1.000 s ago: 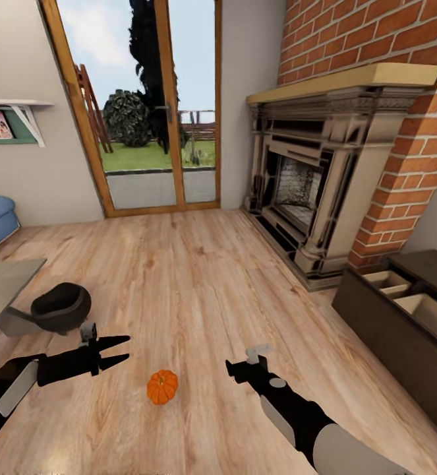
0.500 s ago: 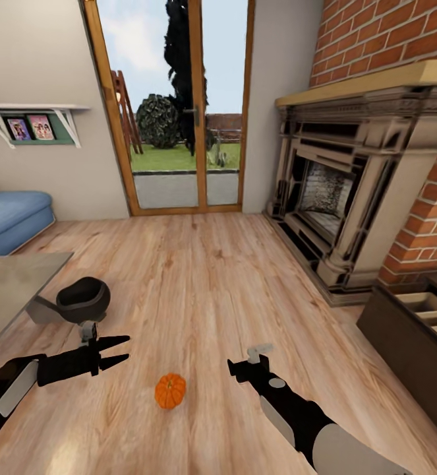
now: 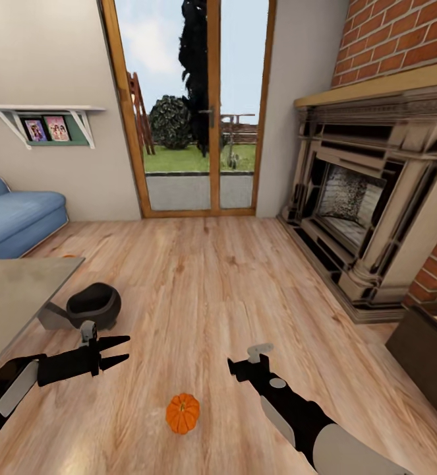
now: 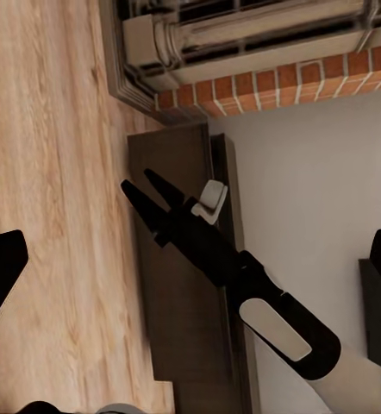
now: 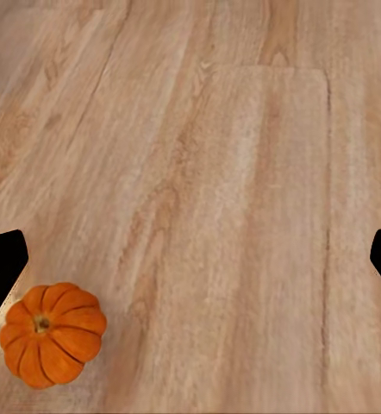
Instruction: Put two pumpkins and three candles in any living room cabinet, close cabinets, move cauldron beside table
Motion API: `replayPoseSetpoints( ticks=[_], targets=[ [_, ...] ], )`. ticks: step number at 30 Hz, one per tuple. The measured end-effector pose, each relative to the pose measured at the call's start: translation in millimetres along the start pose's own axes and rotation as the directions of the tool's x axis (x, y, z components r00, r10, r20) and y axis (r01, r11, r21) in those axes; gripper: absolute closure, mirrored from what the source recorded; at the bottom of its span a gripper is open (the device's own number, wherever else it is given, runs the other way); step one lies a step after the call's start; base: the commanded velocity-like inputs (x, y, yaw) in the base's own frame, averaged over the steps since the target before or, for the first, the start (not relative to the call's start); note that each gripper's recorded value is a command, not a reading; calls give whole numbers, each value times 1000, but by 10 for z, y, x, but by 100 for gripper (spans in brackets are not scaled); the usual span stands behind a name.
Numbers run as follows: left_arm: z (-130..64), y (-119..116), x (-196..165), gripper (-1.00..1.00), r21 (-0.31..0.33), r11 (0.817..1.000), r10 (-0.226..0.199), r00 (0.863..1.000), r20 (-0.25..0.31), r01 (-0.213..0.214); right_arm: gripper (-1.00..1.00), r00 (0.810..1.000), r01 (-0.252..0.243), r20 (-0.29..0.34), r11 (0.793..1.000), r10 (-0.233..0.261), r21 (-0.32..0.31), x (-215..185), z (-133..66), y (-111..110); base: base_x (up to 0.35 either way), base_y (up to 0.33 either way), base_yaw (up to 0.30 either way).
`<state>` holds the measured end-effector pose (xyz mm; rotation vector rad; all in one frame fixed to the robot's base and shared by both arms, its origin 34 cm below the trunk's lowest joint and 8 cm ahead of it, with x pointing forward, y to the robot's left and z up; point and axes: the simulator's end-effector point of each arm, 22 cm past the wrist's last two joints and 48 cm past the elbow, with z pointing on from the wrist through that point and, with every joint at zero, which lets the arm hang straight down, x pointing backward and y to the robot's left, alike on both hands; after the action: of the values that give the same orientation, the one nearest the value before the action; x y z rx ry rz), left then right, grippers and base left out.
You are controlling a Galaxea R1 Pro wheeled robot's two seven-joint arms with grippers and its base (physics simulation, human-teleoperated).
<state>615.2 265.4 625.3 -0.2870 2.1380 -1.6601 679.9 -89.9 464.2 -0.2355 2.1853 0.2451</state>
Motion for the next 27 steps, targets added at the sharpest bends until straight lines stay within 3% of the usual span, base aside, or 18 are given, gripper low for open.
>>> replayPoseSetpoints(
  ticks=[5, 10, 15, 27],
  targets=[
    [0, -1, 0, -100, 0, 1000, 0, 1000, 0, 0, -100, 1000, -3, -16, 1000, 3, -2, 37, 0, 10, 210, 207, 0],
    [1, 2, 0, -100, 0, 1000, 0, 1000, 0, 0, -100, 994, -5, -108, 1000, 4, -14, 238, -9, 55, 105, 160, 0],
    [0, -2, -1, -100, 0, 1000, 0, 1000, 0, 0, -100, 997, -7, -72, 1000, 6, -18, 146, -2, 89, 13, 20, 57],
    [-8, -33, -7, -100, 3, 1000, 6, 1000, 2, -6, -100, 998, -3, -61, 1000, 2, -21, 97, -8, 161, 0, 1, 247]
  ],
)
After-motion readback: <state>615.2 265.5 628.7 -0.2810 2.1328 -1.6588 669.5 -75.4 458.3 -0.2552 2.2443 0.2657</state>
